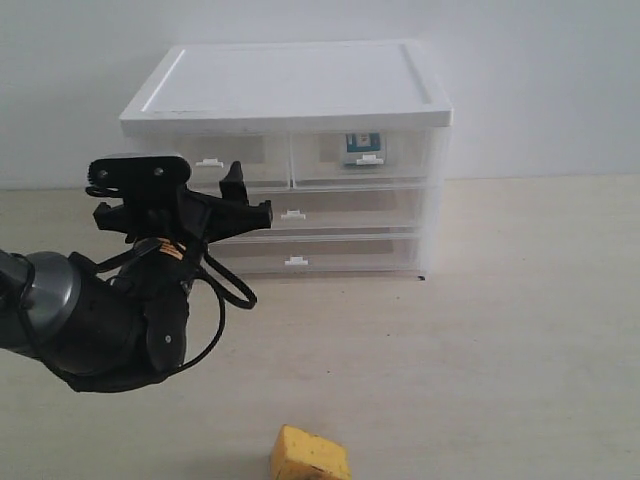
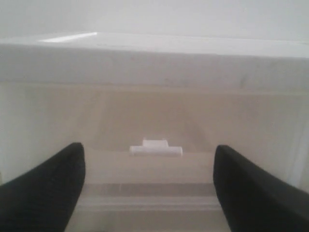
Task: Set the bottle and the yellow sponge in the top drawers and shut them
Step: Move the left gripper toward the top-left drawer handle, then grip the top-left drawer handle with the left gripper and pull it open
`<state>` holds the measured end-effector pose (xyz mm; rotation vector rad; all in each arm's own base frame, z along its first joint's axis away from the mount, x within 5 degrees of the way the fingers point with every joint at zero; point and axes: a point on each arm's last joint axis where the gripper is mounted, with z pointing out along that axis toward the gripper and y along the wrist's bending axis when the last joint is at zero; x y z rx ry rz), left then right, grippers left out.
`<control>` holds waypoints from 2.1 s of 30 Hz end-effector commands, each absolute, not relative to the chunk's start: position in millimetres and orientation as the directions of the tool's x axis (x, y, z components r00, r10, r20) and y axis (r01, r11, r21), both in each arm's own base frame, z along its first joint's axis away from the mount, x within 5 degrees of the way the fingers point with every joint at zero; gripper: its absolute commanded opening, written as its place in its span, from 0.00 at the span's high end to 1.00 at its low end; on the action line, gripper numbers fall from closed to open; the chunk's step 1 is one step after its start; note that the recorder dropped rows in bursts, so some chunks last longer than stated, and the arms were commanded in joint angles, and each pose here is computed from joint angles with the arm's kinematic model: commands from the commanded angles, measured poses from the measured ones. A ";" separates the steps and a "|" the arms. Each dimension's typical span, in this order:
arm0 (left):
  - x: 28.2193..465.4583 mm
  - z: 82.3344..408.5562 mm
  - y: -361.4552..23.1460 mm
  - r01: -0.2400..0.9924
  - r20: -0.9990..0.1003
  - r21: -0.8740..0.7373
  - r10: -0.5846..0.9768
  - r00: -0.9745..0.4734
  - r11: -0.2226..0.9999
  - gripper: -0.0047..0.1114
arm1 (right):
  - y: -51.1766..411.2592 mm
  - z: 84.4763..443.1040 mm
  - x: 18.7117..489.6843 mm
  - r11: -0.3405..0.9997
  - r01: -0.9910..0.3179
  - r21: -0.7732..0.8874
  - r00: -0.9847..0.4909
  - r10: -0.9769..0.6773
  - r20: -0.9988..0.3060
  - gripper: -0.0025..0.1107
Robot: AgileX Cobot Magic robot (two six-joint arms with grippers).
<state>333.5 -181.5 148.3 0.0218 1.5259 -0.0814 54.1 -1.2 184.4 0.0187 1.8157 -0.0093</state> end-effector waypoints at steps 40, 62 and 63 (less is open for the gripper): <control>311.2 166.3 -167.4 0.163 -0.997 0.026 0.014 0.077 0.986 0.23 | -1.3 184.1 54.0 1.000 0.016 -0.008 -0.233 -0.004 -0.973 0.98; 350.9 146.4 -181.0 0.080 -0.996 0.016 0.009 0.085 0.997 0.27 | -1.3 184.1 54.0 1.000 0.016 -0.008 -0.233 -0.004 -0.973 0.98; 353.7 145.8 -181.3 0.064 -0.996 0.006 0.000 0.085 0.998 0.27 | -1.3 184.1 54.0 1.000 0.016 -0.008 -0.233 -0.004 -0.973 0.98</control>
